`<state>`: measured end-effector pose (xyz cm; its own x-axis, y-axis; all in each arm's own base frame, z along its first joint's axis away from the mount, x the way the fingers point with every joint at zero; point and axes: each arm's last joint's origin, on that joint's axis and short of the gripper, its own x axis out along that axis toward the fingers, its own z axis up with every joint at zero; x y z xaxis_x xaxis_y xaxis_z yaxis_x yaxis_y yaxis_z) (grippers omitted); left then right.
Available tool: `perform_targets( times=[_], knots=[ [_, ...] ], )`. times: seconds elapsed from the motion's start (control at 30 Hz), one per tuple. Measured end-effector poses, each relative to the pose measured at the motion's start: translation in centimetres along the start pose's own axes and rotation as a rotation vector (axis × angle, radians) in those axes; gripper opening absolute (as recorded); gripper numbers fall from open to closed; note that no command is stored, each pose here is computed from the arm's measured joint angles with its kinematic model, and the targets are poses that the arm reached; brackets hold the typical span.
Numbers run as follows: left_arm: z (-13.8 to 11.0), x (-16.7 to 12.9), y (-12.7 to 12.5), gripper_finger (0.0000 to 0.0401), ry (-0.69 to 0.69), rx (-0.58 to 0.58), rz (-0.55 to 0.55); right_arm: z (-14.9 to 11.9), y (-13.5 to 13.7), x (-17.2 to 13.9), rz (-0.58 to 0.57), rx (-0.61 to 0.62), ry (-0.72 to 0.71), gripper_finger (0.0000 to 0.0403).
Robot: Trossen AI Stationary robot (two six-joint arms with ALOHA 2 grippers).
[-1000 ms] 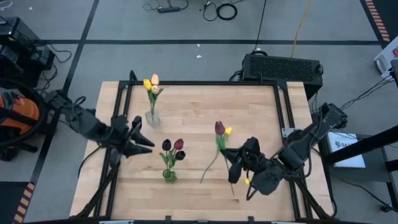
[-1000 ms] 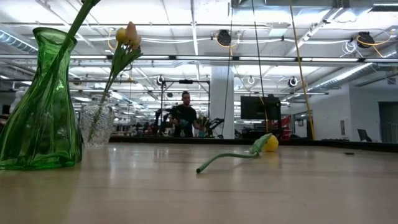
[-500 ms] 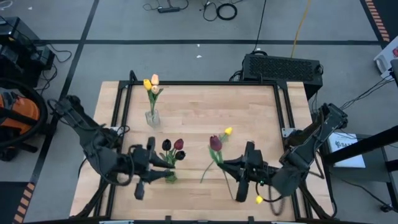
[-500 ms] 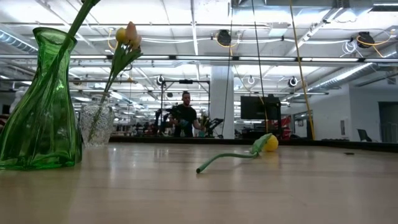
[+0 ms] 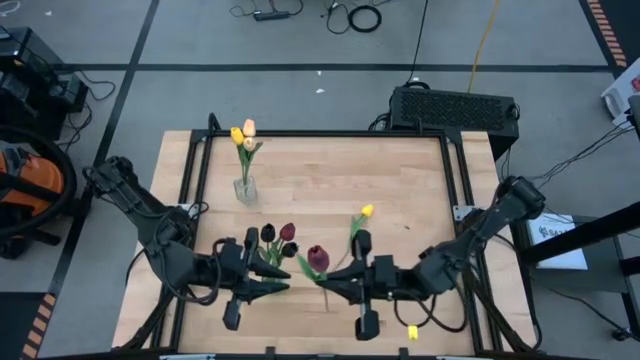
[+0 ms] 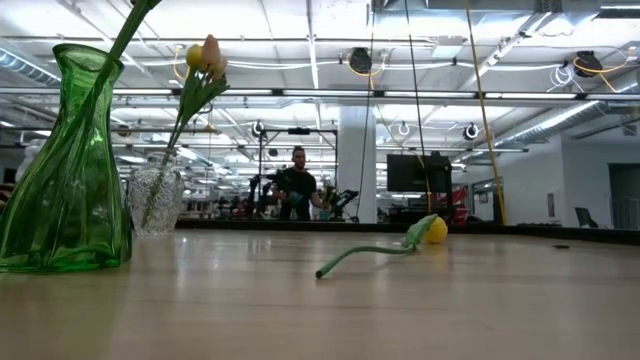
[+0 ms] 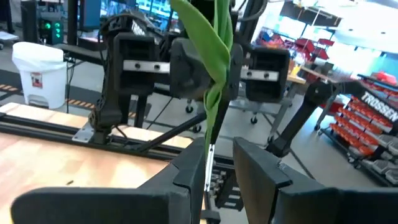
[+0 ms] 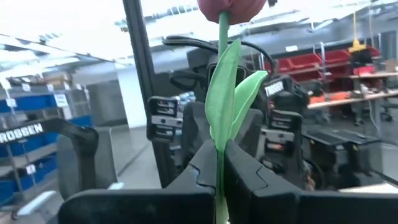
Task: Sort flowers into vase by color
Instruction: Put the red tulip into the green vase
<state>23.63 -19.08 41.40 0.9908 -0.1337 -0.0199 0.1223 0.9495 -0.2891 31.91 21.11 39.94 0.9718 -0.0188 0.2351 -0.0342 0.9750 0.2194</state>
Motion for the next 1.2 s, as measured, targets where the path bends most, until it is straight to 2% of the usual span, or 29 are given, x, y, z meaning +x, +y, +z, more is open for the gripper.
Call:
perform_targets(
  times=[0.23, 0.5, 0.63, 0.8, 1.0, 1.2],
  knots=[
    [0.3, 0.1, 0.0, 0.0101, -0.027, -0.019, -0.005, -1.2, -1.2, 1.6, 0.027, 0.040, -0.015, 0.0001],
    [0.3, 0.1, 0.1, 0.0193, -0.023, 0.016, -0.015, -0.7, -2.1, 2.3, 0.060, 0.078, -0.058, 0.0002],
    [0.5, 0.5, 0.8, 0.0224, -0.031, -0.011, 0.013, -0.6, -2.5, 2.6, 0.080, 0.076, -0.063, 0.0002],
    [0.9, 1.2, 2.0, 0.0228, -0.039, -0.051, 0.060, -0.5, -3.1, 2.9, 0.104, 0.069, -0.063, 0.0002],
    [1.0, 1.6, 2.6, 0.0228, -0.018, -0.065, 0.000, -0.6, -4.0, 3.4, 0.078, 0.060, -0.055, 0.0002],
    [1.0, 1.9, 2.9, 0.0228, -0.020, -0.057, 0.010, -0.6, -4.8, 3.8, 0.057, 0.065, -0.047, 0.0002]
  ],
)
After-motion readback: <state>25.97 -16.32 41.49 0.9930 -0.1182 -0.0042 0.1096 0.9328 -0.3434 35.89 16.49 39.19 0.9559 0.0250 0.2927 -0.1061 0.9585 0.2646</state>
